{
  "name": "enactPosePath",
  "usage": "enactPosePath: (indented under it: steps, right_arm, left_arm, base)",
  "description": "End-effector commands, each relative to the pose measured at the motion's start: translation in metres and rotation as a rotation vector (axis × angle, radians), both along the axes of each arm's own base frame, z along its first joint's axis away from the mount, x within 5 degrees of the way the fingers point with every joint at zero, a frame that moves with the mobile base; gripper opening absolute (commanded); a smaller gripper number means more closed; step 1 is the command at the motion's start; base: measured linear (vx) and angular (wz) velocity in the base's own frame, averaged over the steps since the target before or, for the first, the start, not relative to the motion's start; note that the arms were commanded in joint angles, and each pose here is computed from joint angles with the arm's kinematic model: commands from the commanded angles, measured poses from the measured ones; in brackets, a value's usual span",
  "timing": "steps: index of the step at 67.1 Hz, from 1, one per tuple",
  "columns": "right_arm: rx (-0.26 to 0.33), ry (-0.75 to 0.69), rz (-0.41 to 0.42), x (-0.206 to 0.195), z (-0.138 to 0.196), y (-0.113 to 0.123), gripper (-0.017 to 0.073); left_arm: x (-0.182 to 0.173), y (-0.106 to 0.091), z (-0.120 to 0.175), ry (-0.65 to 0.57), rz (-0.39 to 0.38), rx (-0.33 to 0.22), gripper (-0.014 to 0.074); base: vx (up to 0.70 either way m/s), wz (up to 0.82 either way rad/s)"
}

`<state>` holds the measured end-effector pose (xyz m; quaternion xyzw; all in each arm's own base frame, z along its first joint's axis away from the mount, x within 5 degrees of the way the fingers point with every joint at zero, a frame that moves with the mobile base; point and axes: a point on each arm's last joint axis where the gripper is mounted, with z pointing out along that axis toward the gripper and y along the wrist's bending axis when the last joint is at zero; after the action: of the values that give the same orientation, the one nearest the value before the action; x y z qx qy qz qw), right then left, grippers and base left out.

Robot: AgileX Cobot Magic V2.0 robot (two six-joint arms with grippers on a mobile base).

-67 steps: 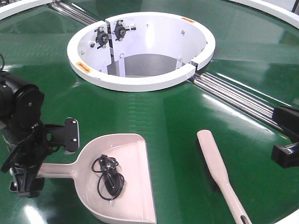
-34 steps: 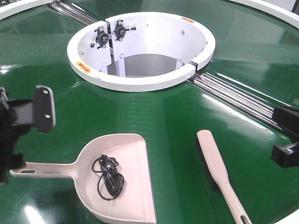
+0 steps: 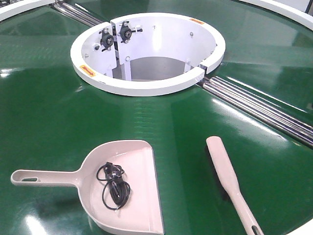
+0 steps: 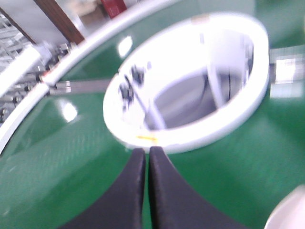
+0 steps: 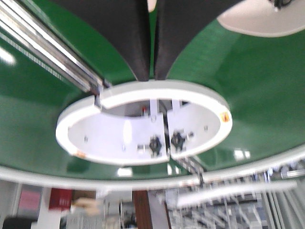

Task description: Clean and inspect green conveyor with broom and dustpan

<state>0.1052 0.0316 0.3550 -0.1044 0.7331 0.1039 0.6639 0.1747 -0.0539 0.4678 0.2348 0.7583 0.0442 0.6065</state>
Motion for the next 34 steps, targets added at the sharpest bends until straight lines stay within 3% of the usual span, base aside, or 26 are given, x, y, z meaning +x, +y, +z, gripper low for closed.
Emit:
enactPosePath:
  steps: [1,6,15,28,34]
  right_arm:
    - [0.016,-0.150,-0.011,-0.011,0.018,-0.004,-0.0006]
    - [-0.001,-0.179,-0.013,-0.021,0.006,-0.007,-0.0006]
    - [-0.006,-0.165,-0.019,-0.027,-0.033,-0.009,-0.0006]
    - [-0.026,-0.084,-0.023,-0.024,-0.084,-0.009,-0.0006]
    - [-0.026,-0.084,-0.026,-0.023,-0.091,-0.009,-0.0006]
  left_arm:
    - [-0.023,0.002,0.016,-0.147,-0.046,-0.157,-0.0024]
    - [-0.038,0.004,0.002,-0.194,-0.089,-0.228,-0.0024]
    - [-0.063,0.010,-0.049,-0.227,-0.123,-0.321,-0.0024]
    - [-0.080,0.017,-0.138,-0.190,-0.116,-0.320,-0.0024]
    - [-0.087,0.020,-0.159,-0.232,-0.119,-0.334,-0.0024]
  base:
    - [0.00,0.00]
    - [0.00,0.00]
    - [0.00,0.00]
    - [0.00,0.00]
    - [0.00,0.00]
